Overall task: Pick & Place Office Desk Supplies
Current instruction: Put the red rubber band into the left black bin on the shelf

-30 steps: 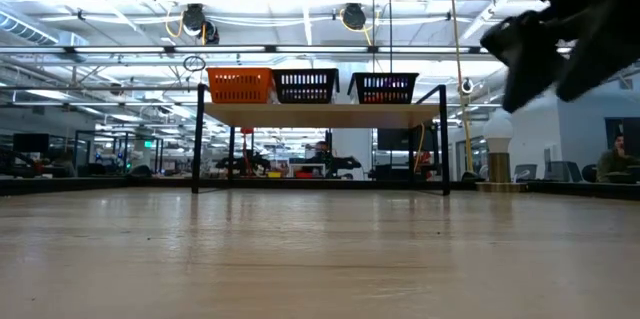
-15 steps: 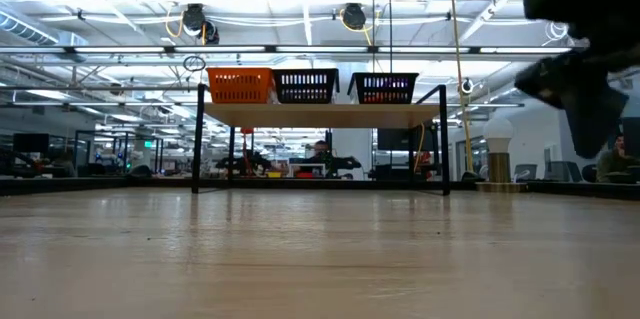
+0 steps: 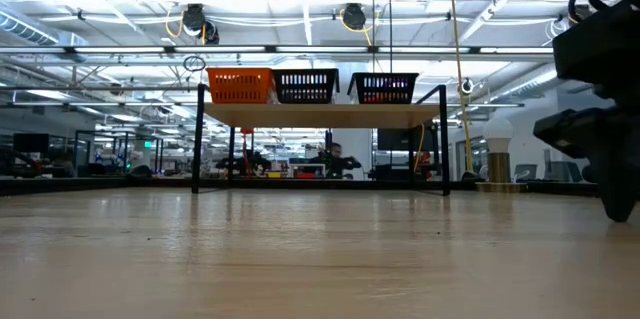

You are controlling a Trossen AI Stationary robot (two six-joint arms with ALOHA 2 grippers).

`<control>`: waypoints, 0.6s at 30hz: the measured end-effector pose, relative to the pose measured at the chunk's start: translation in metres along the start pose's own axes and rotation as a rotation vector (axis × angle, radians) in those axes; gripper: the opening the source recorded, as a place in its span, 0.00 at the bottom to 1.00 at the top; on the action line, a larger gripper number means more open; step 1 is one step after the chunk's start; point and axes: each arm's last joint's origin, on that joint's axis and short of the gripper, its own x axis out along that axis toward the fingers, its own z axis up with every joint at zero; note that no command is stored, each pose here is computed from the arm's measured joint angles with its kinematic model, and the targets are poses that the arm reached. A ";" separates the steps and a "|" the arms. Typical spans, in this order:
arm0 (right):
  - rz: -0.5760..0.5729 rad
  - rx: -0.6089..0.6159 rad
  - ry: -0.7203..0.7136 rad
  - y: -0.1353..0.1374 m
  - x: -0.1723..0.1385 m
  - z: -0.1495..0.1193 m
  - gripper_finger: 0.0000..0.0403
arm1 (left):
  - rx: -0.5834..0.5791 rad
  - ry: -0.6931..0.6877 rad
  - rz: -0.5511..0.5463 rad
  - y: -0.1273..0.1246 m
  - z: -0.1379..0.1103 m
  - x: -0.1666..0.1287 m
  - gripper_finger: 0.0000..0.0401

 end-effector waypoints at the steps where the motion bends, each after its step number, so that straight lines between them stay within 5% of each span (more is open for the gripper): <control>1: 0.001 -0.005 -0.005 0.001 0.001 -0.002 0.53 | 0.000 0.000 0.000 0.000 0.000 0.000 0.38; 14: -0.090 -0.116 -0.023 0.010 0.007 -0.031 0.53 | -0.003 0.001 0.001 0.000 0.000 0.000 0.38; 18: -0.085 -0.139 -0.129 0.009 0.011 -0.043 0.53 | -0.012 0.001 0.001 0.000 0.000 0.000 0.38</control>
